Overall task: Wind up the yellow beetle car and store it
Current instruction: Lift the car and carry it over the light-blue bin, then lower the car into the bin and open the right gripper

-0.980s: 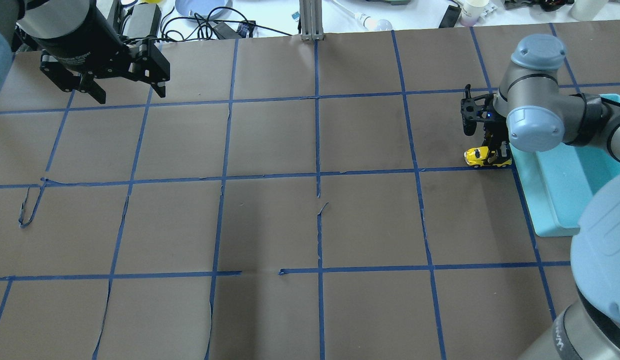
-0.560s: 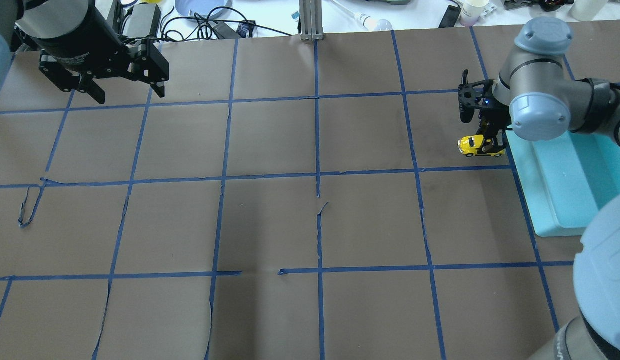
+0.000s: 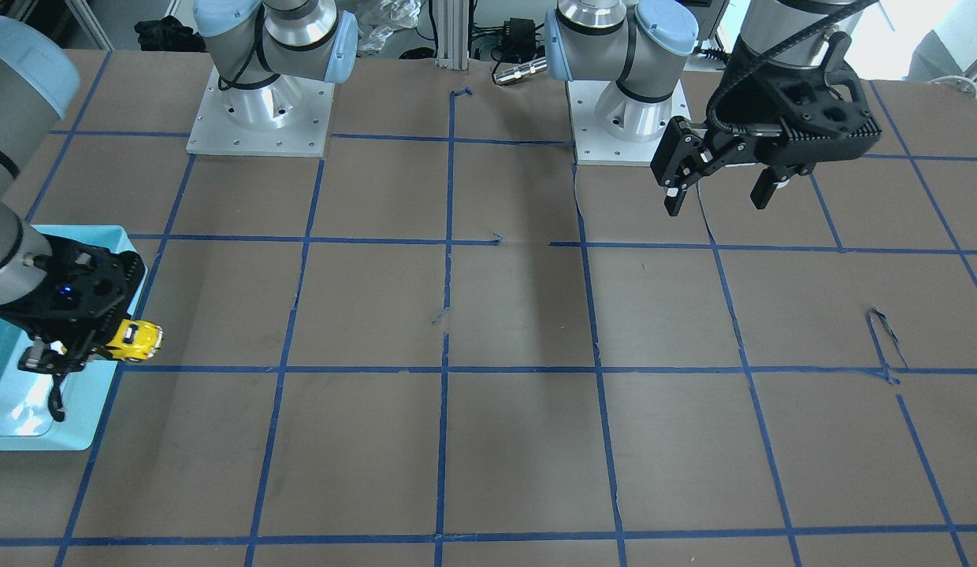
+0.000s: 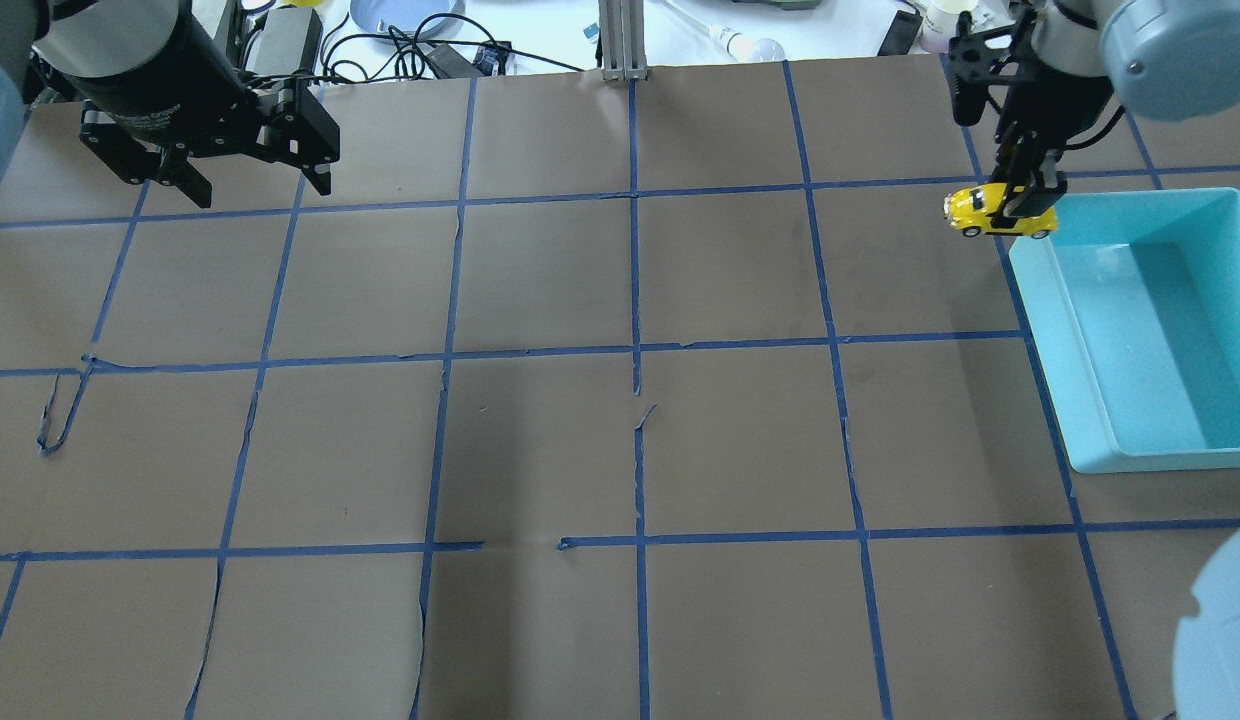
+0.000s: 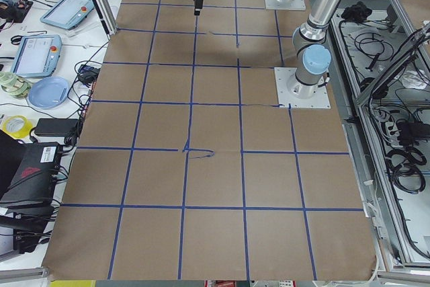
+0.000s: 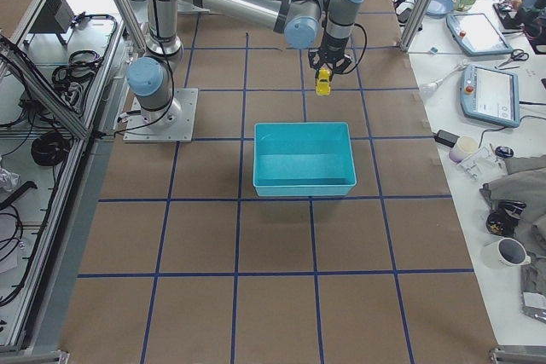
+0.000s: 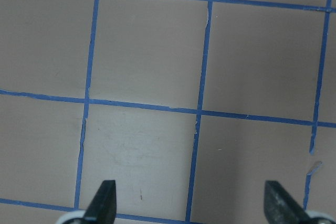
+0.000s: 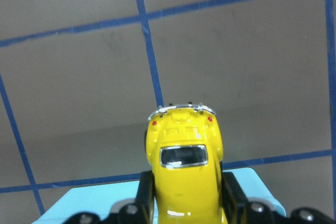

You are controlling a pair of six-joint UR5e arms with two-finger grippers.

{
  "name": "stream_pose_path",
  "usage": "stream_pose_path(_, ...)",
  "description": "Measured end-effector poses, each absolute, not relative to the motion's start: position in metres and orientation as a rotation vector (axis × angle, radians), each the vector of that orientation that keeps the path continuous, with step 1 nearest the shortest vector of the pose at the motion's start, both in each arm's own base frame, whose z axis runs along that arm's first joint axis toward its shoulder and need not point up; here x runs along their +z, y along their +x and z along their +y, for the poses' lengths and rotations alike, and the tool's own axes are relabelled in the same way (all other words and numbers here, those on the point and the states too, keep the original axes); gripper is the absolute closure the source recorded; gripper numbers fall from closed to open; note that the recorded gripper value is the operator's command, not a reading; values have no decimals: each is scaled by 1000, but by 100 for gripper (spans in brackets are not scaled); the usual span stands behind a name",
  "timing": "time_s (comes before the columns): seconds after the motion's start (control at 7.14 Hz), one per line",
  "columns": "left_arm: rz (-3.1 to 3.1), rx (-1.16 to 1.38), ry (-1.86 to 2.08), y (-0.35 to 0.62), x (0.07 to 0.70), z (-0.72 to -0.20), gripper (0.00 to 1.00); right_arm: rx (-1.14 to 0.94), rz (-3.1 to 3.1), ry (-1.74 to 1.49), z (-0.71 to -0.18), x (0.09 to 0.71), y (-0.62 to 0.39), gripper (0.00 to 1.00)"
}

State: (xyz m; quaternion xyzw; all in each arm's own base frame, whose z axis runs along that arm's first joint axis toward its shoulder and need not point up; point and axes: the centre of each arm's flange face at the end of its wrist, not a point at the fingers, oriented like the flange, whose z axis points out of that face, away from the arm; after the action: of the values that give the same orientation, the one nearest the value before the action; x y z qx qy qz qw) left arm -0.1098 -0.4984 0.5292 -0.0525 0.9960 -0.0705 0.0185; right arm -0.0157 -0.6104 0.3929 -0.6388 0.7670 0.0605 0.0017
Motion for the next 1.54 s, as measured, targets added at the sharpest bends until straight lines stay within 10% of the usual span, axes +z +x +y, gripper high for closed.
stream_pose_path(0.84,3093,-220,-163,-110,530,-498,0,308,2351,-2032,-570,293,-187,100)
stream_pose_path(1.12,3094,-220,-161,-111,530,-498,0,345,2308,-2031,-566,245,-191,1)
stream_pose_path(1.54,3094,-219,-158,-112,529,-498,0,338,2329,-2038,-568,248,-194,0)
